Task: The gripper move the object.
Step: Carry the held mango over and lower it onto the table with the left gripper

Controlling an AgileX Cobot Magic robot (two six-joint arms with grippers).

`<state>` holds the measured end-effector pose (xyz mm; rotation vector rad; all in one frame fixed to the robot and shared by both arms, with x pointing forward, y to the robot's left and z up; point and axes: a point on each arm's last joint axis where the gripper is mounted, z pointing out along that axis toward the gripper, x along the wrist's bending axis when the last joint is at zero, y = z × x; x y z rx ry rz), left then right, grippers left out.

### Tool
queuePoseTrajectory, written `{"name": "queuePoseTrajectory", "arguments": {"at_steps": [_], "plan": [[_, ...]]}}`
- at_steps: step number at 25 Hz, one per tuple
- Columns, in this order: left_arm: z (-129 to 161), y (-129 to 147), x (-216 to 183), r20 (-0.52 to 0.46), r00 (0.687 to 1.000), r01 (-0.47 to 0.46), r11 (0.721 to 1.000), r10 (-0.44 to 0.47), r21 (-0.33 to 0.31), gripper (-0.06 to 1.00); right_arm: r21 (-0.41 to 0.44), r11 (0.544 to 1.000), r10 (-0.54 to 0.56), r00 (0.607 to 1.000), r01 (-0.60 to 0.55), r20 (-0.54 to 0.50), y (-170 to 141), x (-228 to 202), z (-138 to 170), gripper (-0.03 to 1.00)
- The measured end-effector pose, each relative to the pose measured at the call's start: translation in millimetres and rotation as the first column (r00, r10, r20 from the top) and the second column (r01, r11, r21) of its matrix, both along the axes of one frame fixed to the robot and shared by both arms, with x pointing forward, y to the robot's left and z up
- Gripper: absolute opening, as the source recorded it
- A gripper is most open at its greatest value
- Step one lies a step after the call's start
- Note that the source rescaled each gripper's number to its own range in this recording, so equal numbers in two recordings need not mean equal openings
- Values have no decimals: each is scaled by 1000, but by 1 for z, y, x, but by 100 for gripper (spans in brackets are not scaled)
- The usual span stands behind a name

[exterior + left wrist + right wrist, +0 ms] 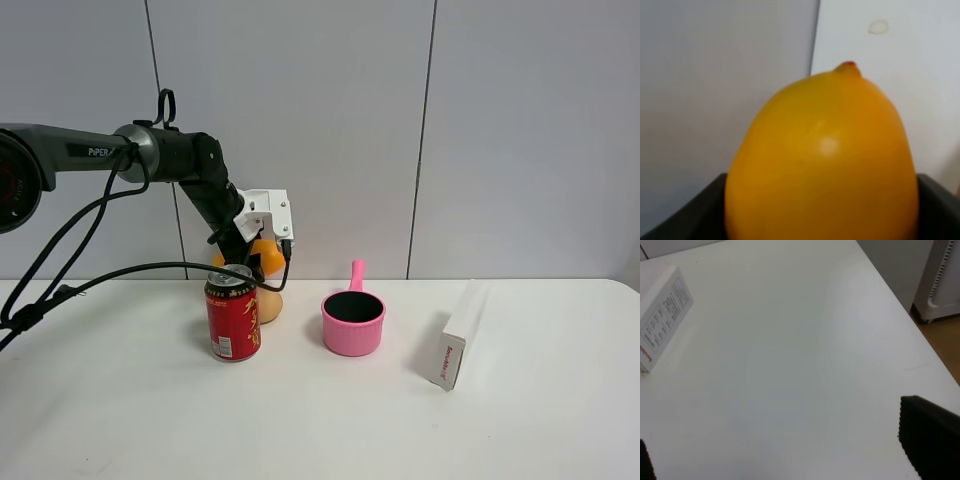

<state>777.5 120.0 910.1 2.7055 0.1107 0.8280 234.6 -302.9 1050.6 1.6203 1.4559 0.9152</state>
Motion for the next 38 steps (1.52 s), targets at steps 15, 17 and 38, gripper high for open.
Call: {"name": "queuePoseTrajectory", "arguments": {"at_steps": [15, 17, 38], "plan": [[-1, 0, 0, 3, 1000, 13, 1000, -13, 10, 1, 0, 1000, 0, 1000, 0, 0, 0, 0, 0, 100], [-1, 0, 0, 3, 1000, 13, 1000, -13, 9, 1, 0, 1000, 0, 1000, 0, 0, 0, 0, 0, 100], [0, -1, 2, 28, 1000, 10, 1000, -10, 1, 10, 0, 1000, 0, 1000, 0, 0, 0, 0, 0, 100]]}}
